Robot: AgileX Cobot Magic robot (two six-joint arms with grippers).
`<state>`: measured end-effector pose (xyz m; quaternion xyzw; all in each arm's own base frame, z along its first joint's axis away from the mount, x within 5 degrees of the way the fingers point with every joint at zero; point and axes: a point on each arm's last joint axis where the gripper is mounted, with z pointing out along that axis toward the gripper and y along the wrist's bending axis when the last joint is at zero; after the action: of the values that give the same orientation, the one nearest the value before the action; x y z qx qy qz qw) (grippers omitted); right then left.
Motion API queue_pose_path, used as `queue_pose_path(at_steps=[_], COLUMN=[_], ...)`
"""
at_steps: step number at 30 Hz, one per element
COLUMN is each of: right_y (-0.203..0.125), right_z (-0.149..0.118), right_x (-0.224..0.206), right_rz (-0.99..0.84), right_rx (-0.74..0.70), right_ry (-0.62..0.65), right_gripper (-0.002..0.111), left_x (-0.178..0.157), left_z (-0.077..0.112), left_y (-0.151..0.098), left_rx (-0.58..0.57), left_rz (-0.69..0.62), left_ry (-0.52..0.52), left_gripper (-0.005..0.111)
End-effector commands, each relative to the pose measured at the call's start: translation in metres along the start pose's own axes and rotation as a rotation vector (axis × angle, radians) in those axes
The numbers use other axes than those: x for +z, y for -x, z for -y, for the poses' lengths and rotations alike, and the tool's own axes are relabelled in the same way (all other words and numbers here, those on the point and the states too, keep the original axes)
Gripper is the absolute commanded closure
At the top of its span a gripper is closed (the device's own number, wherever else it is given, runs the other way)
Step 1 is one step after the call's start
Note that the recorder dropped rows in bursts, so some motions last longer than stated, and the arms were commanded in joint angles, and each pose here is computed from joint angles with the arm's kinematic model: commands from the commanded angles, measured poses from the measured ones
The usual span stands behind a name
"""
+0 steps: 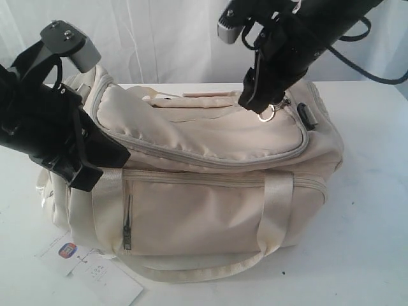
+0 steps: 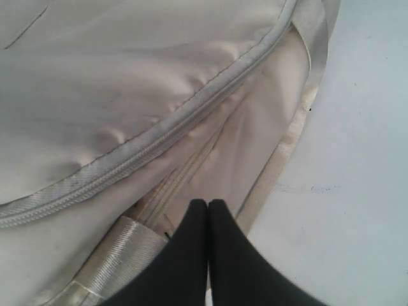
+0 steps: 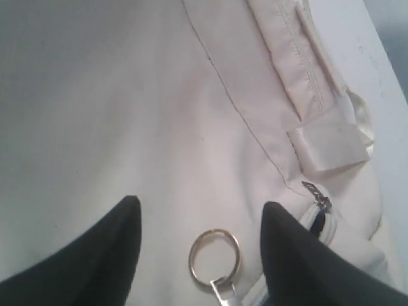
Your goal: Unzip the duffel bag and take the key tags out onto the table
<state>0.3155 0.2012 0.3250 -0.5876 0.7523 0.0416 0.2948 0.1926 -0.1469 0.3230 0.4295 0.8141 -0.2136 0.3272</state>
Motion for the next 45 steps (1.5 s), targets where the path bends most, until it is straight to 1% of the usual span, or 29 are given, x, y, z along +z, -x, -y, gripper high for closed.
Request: queue_pose_path(at_steps=[1, 4, 5, 9, 12, 14, 15, 16, 17, 18, 19, 26, 32, 37, 45], right_y=[-0.002, -0.016, -0.018, -0.020, -0.021, -0.022, -0.021, -0.020, -0.018, -0.017, -0.015, -0.008, -0.003, -0.002, -0.009], right_z=[0.000, -0.001, -0.001, 0.000, 0.002, 0.003, 0.003, 0.003, 0.005, 0.005, 0.006, 0.006, 0.003, -0.005, -0.017], right_x=[0.008, 0.020, 0.022, 0.034, 0.049, 0.054, 0.054, 0.053, 0.050, 0.046, 0.040, 0.008, -0.019, -0.037, -0.043], right_rz=[-0.044, -0.190, -0.208, -0.222, -0.225, -0.224, -0.215, -0.209, -0.194, -0.185, -0.169, -0.114, -0.061, -0.041, -0.113], right_rx=[-0.139, -0.194, -0.198, -0.202, -0.203, -0.191, -0.185, -0.174, -0.140, -0.124, -0.100, -0.078, 0.017, 0.055, 0.095], right_ry=[-0.001, 0.046, 0.054, 0.059, 0.059, 0.056, 0.053, 0.044, 0.023, 0.012, -0.008, -0.064, -0.102, -0.060, 0.054], right_gripper=[0.055, 0.055, 0.055, 0.056, 0.062, 0.071, 0.079, 0.084, 0.094, 0.099, 0.107, 0.108, 0.108, 0.108, 0.108], left_x=[0.001, 0.001, 0.001, 0.001, 0.001, 0.001, 0.001, 0.001, 0.001, 0.001, 0.001, 0.001, 0.001, 0.001, 0.001], left_z=[0.003, 0.003, 0.003, 0.003, 0.003, 0.003, 0.003, 0.003, 0.003, 0.003, 0.003, 0.003, 0.003, 0.003, 0.003], left_y=[-0.002, -0.002, -0.002, -0.002, -0.002, -0.002, -0.002, -0.002, -0.002, -0.002, -0.002, -0.002, -0.002, -0.002, -0.002], left_rx=[-0.010, -0.010, -0.010, -0.010, -0.010, -0.010, -0.010, -0.010, -0.010, -0.010, -0.010, -0.010, -0.010, -0.010, -0.010], left_rz=[-0.008, -0.008, -0.008, -0.008, -0.008, -0.008, -0.008, -0.008, -0.008, -0.008, -0.008, -0.008, -0.008, -0.008, -0.010], left_ry=[-0.024, -0.024, -0.024, -0.024, -0.024, -0.024, -0.024, -0.024, -0.024, -0.024, -0.024, -0.024, -0.024, -0.024, -0.025], left_gripper=[0.107, 0.107, 0.107, 0.107, 0.107, 0.107, 0.107, 0.107, 0.107, 0.107, 0.107, 0.107, 0.107, 0.107, 0.107])
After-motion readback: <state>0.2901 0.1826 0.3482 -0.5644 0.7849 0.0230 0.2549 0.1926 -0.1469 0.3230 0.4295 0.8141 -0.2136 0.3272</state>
